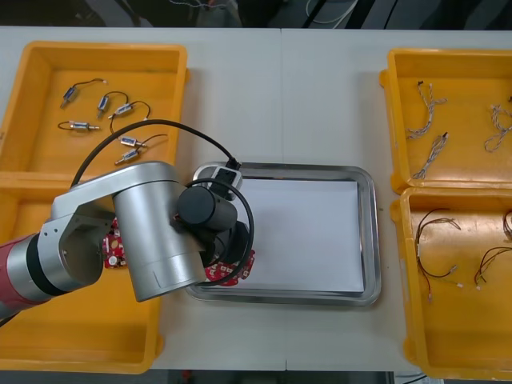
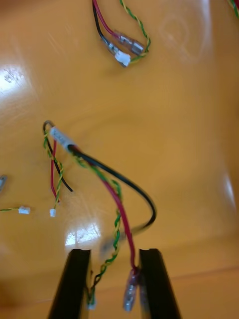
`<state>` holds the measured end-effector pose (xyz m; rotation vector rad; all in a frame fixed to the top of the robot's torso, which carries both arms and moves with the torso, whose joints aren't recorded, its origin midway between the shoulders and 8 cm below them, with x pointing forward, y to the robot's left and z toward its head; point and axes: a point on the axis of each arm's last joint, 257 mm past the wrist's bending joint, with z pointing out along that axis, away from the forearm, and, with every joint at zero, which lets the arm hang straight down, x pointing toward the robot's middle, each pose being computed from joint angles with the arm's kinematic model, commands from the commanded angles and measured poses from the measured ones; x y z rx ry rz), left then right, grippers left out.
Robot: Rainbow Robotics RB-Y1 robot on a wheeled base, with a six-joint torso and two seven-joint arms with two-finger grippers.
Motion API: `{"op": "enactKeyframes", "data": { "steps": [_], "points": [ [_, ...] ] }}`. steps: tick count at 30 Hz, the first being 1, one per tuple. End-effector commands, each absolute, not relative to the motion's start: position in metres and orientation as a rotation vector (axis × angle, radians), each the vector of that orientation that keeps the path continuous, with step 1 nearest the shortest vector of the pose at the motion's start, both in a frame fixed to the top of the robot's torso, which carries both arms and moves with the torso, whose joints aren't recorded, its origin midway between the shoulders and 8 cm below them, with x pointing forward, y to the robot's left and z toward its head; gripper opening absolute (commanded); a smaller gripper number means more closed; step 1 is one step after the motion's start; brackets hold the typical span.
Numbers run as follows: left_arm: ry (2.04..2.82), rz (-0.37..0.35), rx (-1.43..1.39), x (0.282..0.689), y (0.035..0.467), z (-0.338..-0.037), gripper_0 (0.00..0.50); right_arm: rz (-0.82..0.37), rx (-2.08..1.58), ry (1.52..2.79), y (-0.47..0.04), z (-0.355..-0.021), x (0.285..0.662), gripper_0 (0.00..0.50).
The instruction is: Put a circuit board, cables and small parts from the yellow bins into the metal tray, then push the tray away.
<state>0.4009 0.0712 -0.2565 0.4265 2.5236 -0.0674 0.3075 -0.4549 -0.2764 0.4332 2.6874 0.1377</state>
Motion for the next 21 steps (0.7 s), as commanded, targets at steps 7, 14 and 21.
{"op": "enactKeyframes", "data": {
  "steps": [7, 14, 21],
  "points": [
    [2.494, -0.111, 0.354, 0.41, 0.051, -0.261, 0.0, 0.142, 0.358, 2.693, -0.448, -0.281, 0.296, 0.5],
    [2.486, -0.09, 0.352, 0.411, 0.052, -0.269, 0.0, 0.123, 0.336, 2.681, -0.448, -0.266, 0.296, 0.5],
    [2.494, -0.091, 0.339, 0.41, 0.052, -0.273, 0.0, 0.094, 0.314, 2.659, -0.452, -0.248, 0.297, 0.5]
  ]
}}
